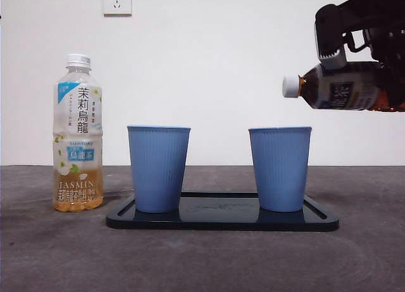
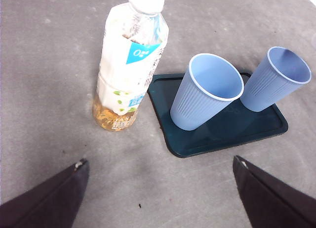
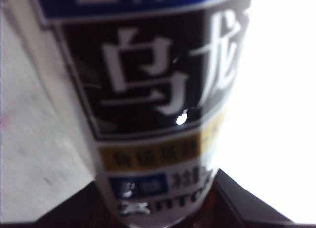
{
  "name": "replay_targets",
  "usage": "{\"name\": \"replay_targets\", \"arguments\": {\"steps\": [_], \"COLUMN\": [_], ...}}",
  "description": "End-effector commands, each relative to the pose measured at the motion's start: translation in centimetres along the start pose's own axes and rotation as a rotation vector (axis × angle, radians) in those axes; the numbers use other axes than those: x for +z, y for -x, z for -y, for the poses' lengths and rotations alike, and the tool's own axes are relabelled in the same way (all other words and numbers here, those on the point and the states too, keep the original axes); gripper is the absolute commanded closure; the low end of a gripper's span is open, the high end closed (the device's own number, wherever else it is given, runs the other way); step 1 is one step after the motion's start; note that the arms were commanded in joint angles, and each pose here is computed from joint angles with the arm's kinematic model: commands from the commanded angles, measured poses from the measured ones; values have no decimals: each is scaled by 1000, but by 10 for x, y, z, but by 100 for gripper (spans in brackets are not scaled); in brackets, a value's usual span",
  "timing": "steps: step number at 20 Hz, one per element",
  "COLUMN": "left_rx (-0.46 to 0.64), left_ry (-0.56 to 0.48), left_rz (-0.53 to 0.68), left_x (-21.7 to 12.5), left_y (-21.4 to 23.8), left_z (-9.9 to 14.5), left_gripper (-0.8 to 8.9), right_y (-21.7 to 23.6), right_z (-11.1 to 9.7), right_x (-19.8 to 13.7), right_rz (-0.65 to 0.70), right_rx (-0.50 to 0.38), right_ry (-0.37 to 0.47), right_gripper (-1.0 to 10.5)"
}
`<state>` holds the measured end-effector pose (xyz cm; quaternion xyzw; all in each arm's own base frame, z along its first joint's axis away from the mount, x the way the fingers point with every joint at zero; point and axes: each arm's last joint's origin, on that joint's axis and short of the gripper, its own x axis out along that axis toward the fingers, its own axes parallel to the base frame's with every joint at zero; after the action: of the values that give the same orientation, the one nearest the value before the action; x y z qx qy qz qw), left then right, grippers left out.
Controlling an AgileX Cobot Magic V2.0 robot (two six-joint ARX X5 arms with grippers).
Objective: Pour the drink into the cup
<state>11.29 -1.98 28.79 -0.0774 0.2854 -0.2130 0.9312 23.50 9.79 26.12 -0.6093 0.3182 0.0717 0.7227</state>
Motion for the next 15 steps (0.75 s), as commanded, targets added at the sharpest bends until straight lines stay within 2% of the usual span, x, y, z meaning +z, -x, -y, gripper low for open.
{"name": "replay_targets", "arguments": {"steps": [1,5,7,8,10,12,15], "left_rx": [-7,-7,-7,-7,-7,-6,-6], "left_ry": [-22,-22,-22,-22,-22,-22,-21], "left_rz": [29,29,29,29,29,29,29], "left_x": [6,6,6,6,6,6,6], "left_y": [3,3,3,3,3,3,3], "left_z": [2,2,2,2,2,2,2], "left_gripper": [345,345,345,345,345,344,344], "right_y": [14,36,43,43,39,31,14], "right_z": [19,32,40,43,46,42,25], "right_x": [2,-12,-23,-28,-37,-41,-47], "right_rz": [85,275,366,414,487,517,582], "right_rx": [-49,34,120,176,247,258,255], "right_ry": [-264,-656,-878,-961,-1056,-1121,-1243], "right_gripper": [851,851,851,851,851,849,848]}}
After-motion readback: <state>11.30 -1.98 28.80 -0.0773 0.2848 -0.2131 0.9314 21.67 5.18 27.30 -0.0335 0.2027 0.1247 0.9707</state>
